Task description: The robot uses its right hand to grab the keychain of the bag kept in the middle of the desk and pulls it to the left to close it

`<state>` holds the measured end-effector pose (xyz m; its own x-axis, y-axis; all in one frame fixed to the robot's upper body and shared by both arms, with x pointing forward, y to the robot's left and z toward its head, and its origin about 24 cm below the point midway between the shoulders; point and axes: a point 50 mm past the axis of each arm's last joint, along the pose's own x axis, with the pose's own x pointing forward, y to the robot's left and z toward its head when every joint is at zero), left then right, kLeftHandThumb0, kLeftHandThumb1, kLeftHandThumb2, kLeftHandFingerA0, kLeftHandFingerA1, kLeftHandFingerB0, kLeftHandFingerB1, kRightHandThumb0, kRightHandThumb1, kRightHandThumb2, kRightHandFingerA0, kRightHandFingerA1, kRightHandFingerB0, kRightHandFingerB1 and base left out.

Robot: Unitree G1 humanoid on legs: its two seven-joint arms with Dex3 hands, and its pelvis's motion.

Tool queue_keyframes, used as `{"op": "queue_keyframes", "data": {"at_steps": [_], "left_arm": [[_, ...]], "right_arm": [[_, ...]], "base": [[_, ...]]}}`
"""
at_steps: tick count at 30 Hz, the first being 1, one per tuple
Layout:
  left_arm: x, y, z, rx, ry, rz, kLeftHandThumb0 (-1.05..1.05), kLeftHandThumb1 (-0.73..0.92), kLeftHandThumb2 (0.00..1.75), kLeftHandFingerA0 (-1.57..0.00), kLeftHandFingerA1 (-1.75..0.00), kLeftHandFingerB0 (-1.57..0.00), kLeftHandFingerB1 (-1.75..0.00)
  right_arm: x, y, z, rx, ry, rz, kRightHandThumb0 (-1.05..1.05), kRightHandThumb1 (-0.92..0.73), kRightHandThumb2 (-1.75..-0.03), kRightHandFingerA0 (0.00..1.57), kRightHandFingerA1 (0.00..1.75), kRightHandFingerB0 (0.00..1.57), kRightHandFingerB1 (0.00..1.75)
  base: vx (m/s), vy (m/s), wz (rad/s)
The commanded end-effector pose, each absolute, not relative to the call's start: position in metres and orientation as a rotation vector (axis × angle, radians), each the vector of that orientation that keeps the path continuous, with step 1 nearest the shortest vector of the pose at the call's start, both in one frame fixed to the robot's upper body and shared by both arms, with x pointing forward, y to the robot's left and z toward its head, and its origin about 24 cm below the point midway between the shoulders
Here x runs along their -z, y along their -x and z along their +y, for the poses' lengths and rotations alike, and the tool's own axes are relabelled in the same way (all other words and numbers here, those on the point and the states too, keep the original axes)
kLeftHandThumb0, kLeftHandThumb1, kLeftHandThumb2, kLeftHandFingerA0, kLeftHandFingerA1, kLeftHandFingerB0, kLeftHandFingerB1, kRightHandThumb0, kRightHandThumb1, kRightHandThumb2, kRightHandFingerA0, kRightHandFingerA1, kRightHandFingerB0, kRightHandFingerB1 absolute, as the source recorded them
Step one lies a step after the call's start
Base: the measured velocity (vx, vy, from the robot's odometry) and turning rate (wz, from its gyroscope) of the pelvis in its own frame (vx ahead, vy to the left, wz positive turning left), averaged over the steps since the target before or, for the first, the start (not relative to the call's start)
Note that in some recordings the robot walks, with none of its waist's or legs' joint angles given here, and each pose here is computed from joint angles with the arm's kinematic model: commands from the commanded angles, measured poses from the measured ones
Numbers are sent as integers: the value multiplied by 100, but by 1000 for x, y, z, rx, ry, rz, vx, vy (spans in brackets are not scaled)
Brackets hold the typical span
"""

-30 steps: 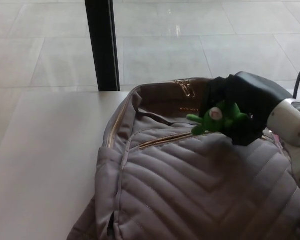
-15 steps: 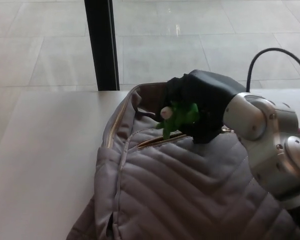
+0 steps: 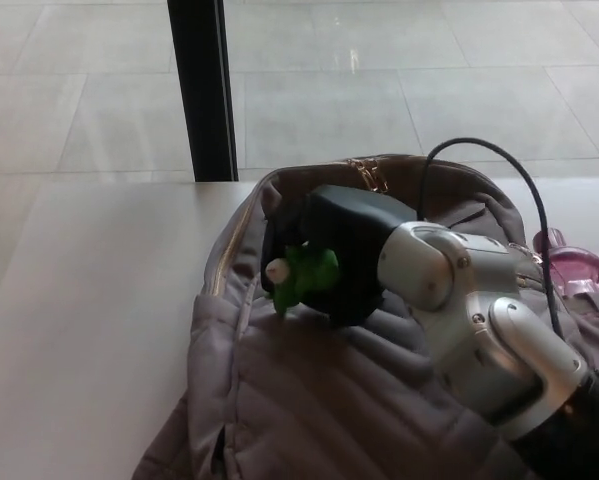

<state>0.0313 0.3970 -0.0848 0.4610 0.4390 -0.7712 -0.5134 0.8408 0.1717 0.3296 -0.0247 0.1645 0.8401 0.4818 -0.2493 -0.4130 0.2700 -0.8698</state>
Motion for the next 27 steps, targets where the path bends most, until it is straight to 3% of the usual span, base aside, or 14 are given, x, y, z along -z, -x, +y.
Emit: {"op": "queue_keyframes", "data": {"at_steps": [1,4,6,9,10,12,13,15,20,22,23,24,25,27], "left_arm": [[82,-30,402,-629,119,903,-94,92,84,-63,-56,-46,-45],[82,-29,401,-627,100,908,-93,92,84,-64,-56,-47,-46],[83,-29,400,-636,119,906,-100,84,98,-66,-62,-47,-50],[83,-27,401,-634,115,913,-96,92,84,-62,-56,-47,-47],[83,-27,401,-631,115,913,-89,82,123,-62,-64,-42,-55],[82,-26,401,-628,114,910,-89,82,123,-62,-64,-42,-55],[82,-26,401,-624,104,909,-98,92,88,-68,-58,-42,-46],[82,-26,402,-635,108,919,-89,82,122,-63,-64,-42,-55],[82,-29,401,-615,122,907,-90,83,123,-57,-63,-40,-54],[82,-30,401,-611,111,911,-87,83,124,-56,-62,-37,-53],[82,-30,401,-607,107,911,-98,91,90,-58,-56,-38,-45],[82,-29,400,-602,111,909,-95,92,90,-57,-56,-37,-44],[83,-30,400,-598,106,912,-89,84,125,-54,-62,-37,-53],[83,-30,399,-595,107,912,-89,85,124,-56,-62,-38,-54]], "right_arm": [[-168,-334,-5,-584,1172,-106,-30,-68,-83,78,167,68,100],[-170,-338,3,-578,1157,-114,-38,-80,-69,68,137,56,74],[-172,-340,8,-583,1158,-101,-37,-78,-69,76,163,63,71],[-173,-342,15,-578,1159,-85,-33,-73,-73,84,175,65,95],[-173,-343,17,-580,1163,-94,-29,-54,-100,92,175,75,145],[-174,-344,22,-582,1169,-109,-29,-54,-100,92,175,75,145],[-176,-343,26,-580,1171,-116,-32,-49,-111,93,175,77,146],[-181,-342,35,-596,1172,-126,-34,-61,-94,74,161,65,86],[-182,-338,48,-635,1127,-147,-37,-69,-78,82,172,74,90],[-180,-336,53,-645,1123,-134,-44,-82,-68,71,149,64,65],[-178,-334,56,-654,1113,-123,-44,-87,-64,62,107,59,56],[-175,-331,62,-669,1096,-95,-43,-74,-66,67,155,64,71],[-171,-327,69,-675,1087,-75,-40,-72,-70,72,150,62,70],[-166,-323,74,-684,1080,-96,-38,-71,-72,73,155,60,68]], "base": [[0,0,0],[0,0,0],[0,0,0],[0,0,0],[0,0,0],[0,0,0],[0,0,0],[0,0,0],[0,0,0],[0,0,0],[0,0,0],[0,0,0],[0,0,0],[0,0,0]]}}
